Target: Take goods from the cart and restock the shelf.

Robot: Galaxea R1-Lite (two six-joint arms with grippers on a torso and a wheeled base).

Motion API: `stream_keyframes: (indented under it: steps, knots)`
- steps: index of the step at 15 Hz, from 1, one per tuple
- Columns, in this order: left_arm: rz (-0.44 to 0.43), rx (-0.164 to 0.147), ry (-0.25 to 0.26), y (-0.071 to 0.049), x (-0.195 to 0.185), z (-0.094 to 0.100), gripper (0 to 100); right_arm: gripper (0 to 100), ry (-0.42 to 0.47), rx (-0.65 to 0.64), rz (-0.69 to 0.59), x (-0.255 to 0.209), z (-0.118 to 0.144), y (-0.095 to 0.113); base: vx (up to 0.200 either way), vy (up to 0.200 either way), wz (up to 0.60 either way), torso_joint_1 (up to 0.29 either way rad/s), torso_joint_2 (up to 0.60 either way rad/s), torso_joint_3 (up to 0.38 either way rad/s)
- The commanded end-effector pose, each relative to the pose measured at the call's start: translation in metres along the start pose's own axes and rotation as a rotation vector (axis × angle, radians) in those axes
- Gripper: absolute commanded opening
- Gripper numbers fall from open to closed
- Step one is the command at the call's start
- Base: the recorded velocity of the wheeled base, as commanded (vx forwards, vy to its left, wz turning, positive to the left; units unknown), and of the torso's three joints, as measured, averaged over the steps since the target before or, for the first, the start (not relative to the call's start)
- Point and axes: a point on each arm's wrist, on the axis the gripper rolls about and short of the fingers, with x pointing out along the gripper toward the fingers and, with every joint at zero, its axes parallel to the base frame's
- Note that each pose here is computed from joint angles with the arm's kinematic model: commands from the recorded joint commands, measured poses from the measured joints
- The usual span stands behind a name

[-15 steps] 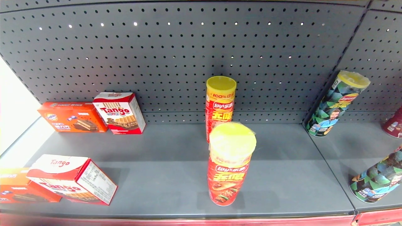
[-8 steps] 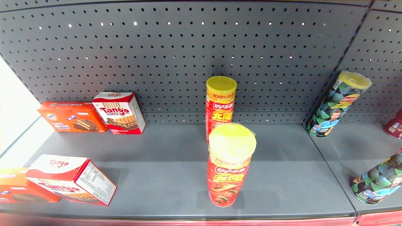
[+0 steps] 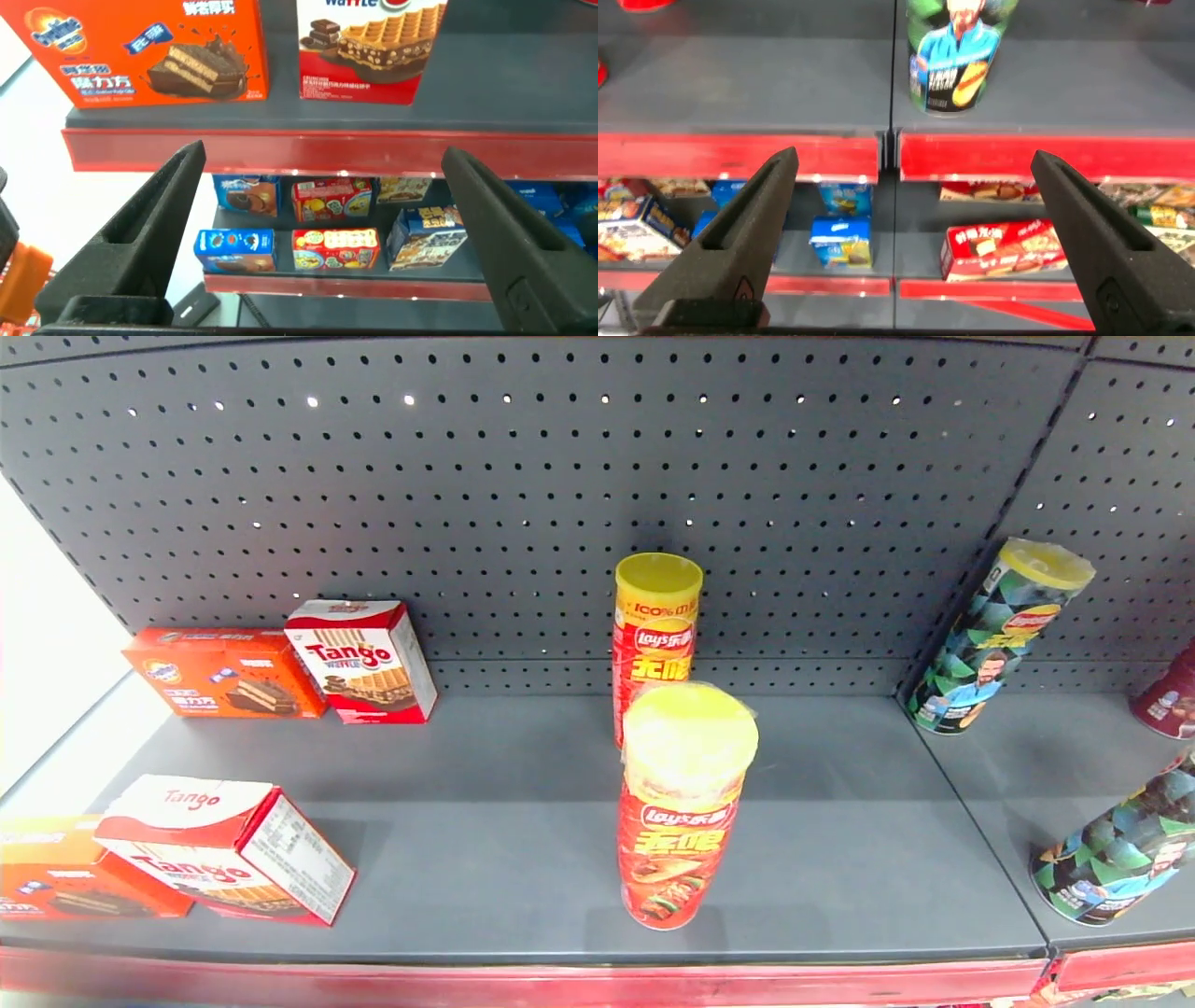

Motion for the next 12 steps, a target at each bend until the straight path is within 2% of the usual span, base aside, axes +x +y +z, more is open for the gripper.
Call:
stream_keyframes:
  steps: [1, 12]
  knots:
    - [0.001, -0.001, -0.002, 0.0000, -0.0001, 0.0004, 100, 100, -0.001, 0.000, 0.000, 0.0000, 0.0001, 0.0000, 0.000, 0.000, 0.00, 0.000, 0.00, 0.000]
    - [0.005, -0.001, -0.002, 0.0000, 0.0000, 0.0001, 100, 100, -0.001, 0.000, 0.000, 0.0000, 0.0001, 0.0000, 0.000, 0.000, 0.00, 0.000, 0.00, 0.000]
